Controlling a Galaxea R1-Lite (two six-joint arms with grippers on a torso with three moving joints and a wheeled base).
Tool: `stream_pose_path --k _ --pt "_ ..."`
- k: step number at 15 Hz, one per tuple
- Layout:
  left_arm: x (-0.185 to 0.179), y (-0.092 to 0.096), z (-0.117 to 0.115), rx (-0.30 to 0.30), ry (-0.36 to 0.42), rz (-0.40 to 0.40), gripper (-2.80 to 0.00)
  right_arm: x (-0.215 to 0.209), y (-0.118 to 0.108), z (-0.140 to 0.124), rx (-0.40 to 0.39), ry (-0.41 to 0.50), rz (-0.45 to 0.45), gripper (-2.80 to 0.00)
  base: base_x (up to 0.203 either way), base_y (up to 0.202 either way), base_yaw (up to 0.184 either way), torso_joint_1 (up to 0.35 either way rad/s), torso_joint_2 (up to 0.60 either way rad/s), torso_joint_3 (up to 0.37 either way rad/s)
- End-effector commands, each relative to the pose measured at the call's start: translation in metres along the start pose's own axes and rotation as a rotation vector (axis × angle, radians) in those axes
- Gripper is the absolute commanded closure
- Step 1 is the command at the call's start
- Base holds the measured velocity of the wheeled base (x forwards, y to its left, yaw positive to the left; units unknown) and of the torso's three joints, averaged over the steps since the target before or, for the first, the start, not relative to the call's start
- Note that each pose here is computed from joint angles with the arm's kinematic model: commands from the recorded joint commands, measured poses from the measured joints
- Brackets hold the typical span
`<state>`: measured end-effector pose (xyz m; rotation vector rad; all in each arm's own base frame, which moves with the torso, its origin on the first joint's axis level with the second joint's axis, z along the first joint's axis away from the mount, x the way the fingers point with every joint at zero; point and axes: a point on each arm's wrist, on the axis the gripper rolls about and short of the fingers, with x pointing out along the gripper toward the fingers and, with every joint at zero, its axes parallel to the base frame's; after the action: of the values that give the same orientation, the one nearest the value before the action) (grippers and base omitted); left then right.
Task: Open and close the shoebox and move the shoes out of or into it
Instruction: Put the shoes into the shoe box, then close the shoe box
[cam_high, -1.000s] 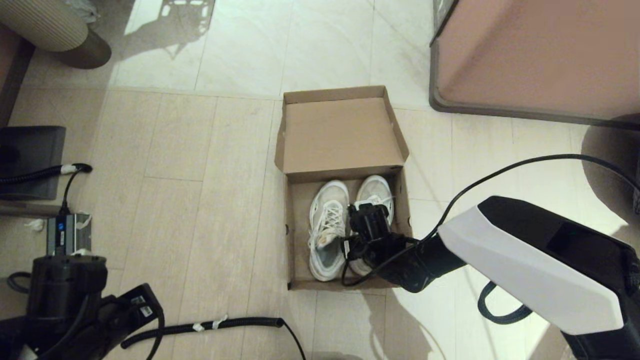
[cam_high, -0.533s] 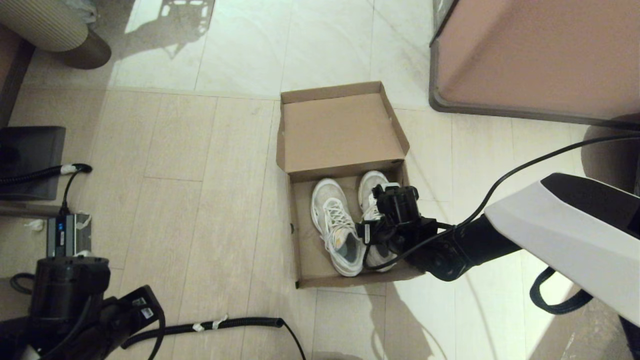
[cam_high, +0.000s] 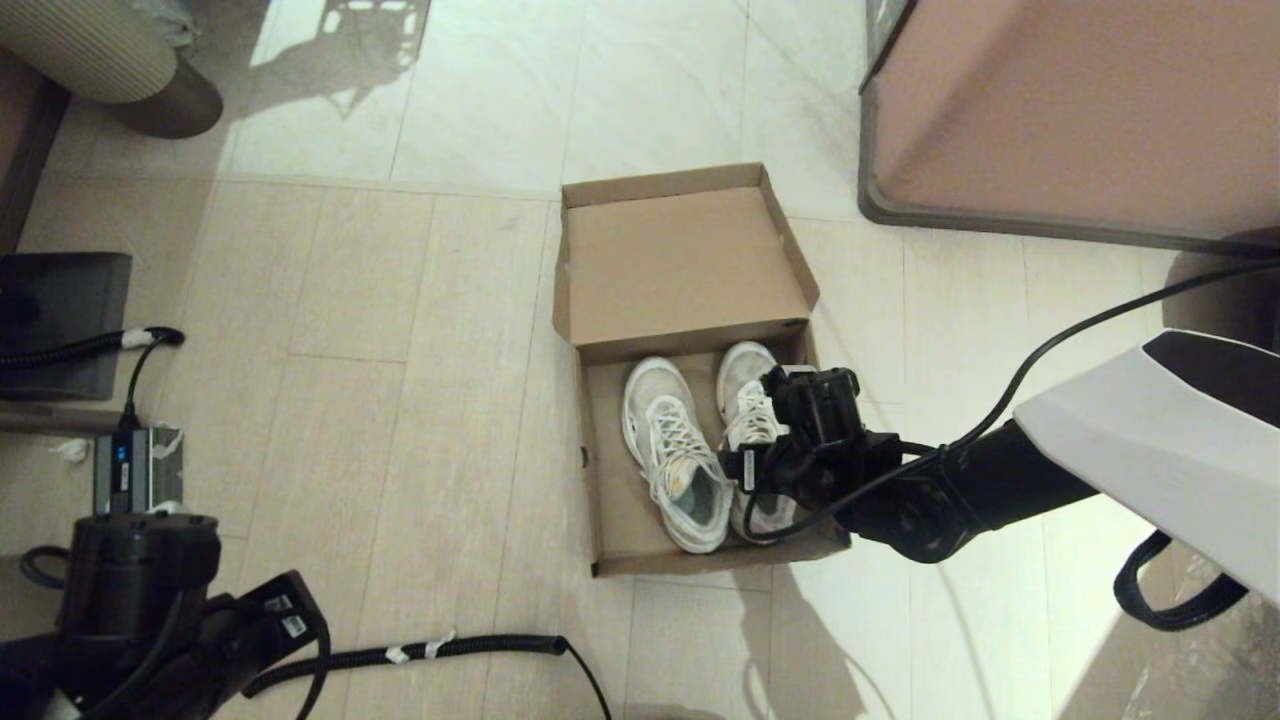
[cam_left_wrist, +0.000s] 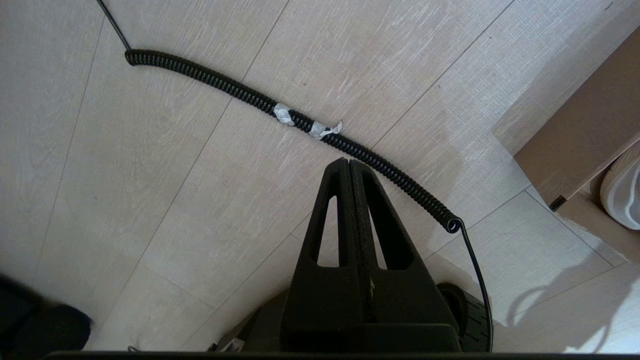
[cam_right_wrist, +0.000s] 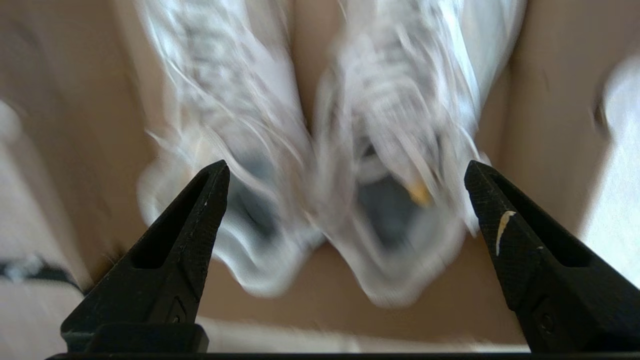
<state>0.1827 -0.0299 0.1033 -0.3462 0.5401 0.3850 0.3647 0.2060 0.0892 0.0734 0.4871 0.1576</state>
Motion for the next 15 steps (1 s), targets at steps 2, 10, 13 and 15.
stream_pose_path --k 2,10,13,15 --pt "-0.001 0.0 0.0 -0.004 -0.005 0.002 0.0 0.017 -0.02 -0.015 0.044 0.046 -0.051 0.0 0.0 0.0 0.0 0.0 0.0 0.0" --pt "-0.003 0.004 -0.003 -0.001 -0.003 0.012 0.0 0.058 -0.03 -0.019 0.137 0.044 -0.026 0.0 0.0 0.0 0.0 0.0 0.0 0.0" --pt "-0.003 0.005 -0.004 -0.002 -0.002 0.013 0.0 0.058 -0.025 -0.038 0.107 0.095 -0.032 0.0 0.0 0.0 0.0 0.0 0.0 0.0" --pt "-0.003 0.005 -0.004 -0.001 -0.002 0.013 0.0 0.052 -0.02 -0.052 0.089 0.136 -0.026 0.0 0.0 0.0 0.0 0.0 0.0 0.0"
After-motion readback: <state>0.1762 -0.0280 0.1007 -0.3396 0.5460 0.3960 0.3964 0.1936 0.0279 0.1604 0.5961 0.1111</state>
